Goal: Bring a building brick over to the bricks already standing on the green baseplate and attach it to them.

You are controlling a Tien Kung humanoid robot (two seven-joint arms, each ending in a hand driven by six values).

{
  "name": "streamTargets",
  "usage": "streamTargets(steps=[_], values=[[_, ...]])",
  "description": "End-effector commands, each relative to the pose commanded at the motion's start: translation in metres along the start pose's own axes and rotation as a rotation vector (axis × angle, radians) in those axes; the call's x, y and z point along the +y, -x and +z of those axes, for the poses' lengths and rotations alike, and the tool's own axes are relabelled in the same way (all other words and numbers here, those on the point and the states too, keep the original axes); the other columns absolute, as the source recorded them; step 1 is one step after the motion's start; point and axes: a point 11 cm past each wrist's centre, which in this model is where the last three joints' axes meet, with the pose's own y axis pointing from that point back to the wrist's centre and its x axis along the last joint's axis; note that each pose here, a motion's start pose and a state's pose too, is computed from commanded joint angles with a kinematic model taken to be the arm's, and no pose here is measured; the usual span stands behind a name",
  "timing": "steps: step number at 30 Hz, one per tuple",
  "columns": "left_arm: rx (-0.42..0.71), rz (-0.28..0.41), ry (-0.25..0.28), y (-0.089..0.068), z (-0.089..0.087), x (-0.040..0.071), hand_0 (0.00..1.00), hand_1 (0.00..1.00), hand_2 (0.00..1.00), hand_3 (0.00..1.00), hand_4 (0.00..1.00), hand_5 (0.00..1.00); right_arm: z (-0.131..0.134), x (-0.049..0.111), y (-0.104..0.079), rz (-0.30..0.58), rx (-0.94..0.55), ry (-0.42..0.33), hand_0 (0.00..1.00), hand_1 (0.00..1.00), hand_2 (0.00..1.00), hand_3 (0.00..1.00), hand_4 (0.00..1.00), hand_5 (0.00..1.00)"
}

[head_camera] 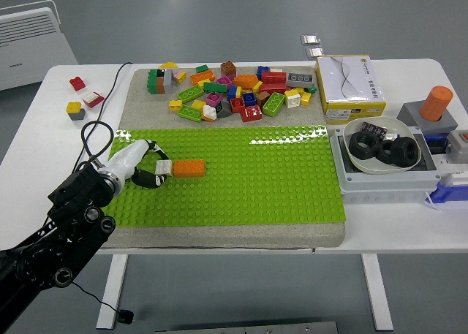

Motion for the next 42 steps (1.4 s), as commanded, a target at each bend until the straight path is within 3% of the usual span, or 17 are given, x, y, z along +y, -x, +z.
streamTargets(steps=[25, 34, 35, 42], values=[[-0.003, -0.009, -0.001, 0.003, -0.001, 0.001, 0.972, 0.969, 0.970, 0.688, 0.527, 0.002, 0.002, 0.000, 0.001, 0.000, 0.001, 0.005, 0.515, 0.722, 0.794, 0.785, 0.811, 0.862], [-0.023, -0.027, 0.008, -0.003, 0.005, 0.007, 0.973, 0.972, 0.976, 0.720, 0.568, 0.002, 0.002, 0.000, -0.001, 0.004, -0.001, 0.005, 0.515, 0.722, 0.794, 0.786, 0.813, 0.861], [-0.026, -0.033, 0.005, -0.002, 0.005, 0.008, 0.971, 0.973, 0.983, 0.739, 0.617, 0.002, 0.002, 0.000, -0.002, 0.005, -0.002, 0.005, 0.515, 0.722, 0.794, 0.785, 0.812, 0.856], [-0.030, -0.040, 0.001, -0.002, 0.006, 0.011, 0.974, 0.974, 0.991, 0.738, 0.621, 0.002, 0.002, 0.000, -0.002, 0.006, -0.002, 0.004, 0.515, 0.722, 0.794, 0.785, 0.813, 0.855]])
